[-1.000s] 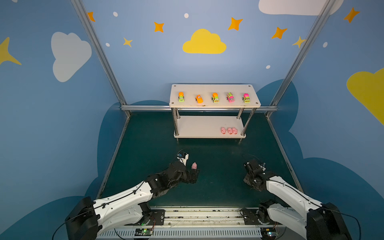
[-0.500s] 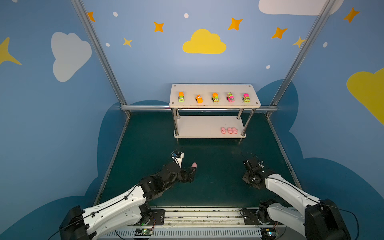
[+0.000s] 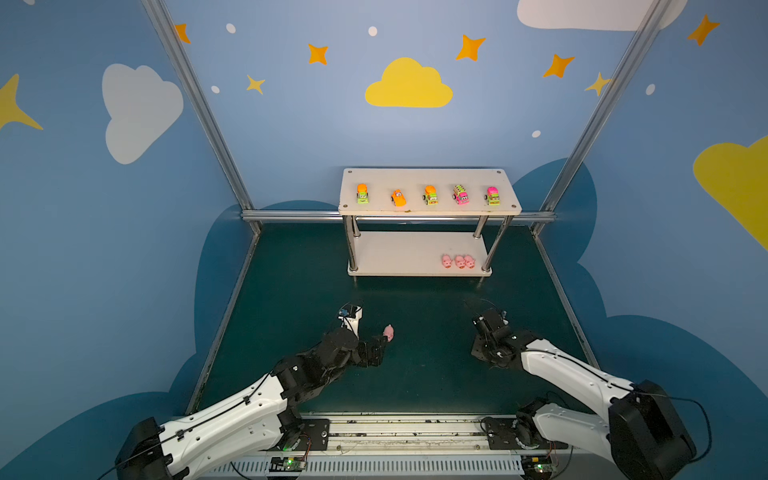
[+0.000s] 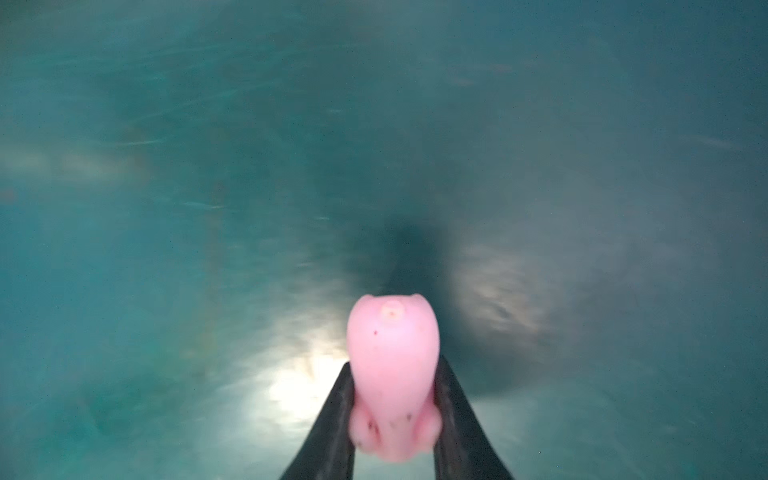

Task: Place and organize the plastic toys onto the shelf
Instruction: 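Carry the fourth pig with the right gripper to the lower shelf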

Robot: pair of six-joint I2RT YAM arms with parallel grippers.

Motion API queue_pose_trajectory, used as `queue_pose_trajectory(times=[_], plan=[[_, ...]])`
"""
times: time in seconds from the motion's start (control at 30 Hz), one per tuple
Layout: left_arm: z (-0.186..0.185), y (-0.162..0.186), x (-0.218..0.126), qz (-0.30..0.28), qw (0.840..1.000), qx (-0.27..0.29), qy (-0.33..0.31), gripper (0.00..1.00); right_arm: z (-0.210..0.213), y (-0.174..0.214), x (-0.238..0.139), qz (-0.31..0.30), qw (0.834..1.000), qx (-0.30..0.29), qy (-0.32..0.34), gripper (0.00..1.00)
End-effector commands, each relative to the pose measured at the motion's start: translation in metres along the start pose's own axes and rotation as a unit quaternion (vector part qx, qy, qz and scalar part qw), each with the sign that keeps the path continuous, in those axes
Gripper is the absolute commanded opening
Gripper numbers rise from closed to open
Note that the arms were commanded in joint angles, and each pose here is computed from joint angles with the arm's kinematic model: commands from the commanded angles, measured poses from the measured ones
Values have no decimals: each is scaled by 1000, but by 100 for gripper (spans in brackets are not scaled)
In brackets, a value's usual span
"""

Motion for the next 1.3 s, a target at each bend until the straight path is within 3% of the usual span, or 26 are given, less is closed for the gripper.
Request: queue_pose_trajectory(times=[0.0, 0.27, 0.5, 0.67, 0.9, 1.27], plan=[[8, 3, -4, 1, 1000, -6, -17, 100, 24, -4, 2, -11, 999, -36, -10, 28], [18, 2, -16, -9, 999, -16, -41, 100, 80, -7, 11, -17, 995, -100, -25, 28], [26, 0, -27, -24, 998, -23, -56, 100, 105, -8, 27, -3, 991, -128, -28, 28], [29, -1, -31, -29, 997, -30, -62, 100, 111, -7, 33, 2, 990, -139, -30, 34], [28, -4, -31, -30, 997, -34, -62, 100, 111, -6, 33, -3, 988, -146, -42, 54], [21, -9, -29, -20, 998, -35, -56, 100, 104, 5, 39, -28, 985, -152, -74, 52]])
Point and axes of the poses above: each gripper's point midway between its finger pads, its own x axis out along the fingers, its own z axis along the line the jaws close on, y = z × x, the point moved 4 cm from there along -x, back along the fingers, and after that the axes turned 8 degrees about x, right-handed, at the moved point
